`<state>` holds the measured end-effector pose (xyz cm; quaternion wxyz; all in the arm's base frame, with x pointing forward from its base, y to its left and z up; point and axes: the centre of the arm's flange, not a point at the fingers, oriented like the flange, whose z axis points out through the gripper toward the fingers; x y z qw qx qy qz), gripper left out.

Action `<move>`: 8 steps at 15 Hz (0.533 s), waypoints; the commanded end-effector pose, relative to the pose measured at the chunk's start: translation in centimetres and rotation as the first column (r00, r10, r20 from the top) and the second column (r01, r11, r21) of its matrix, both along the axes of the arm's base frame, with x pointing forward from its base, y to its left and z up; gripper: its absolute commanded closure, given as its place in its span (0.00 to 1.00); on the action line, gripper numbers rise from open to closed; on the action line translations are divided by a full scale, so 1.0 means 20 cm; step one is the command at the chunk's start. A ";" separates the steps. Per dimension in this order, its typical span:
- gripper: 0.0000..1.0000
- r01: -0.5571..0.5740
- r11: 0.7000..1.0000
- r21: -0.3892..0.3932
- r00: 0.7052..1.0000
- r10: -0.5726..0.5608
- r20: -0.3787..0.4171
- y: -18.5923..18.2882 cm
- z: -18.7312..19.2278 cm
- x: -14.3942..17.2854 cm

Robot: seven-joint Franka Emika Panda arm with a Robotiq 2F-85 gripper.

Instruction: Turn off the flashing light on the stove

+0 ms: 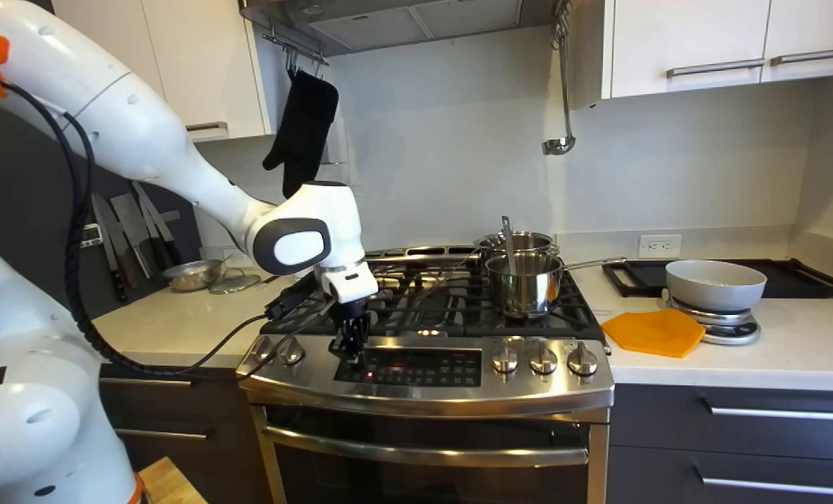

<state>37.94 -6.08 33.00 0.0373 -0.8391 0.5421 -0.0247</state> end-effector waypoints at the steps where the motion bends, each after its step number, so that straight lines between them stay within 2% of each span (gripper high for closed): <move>1: 1.00 0.004 1.000 -0.002 1.000 -0.004 0.004 0.00 -0.01 0.01; 8: 1.00 0.011 1.000 -0.004 1.000 -0.011 -0.022 0.01 -0.12 0.03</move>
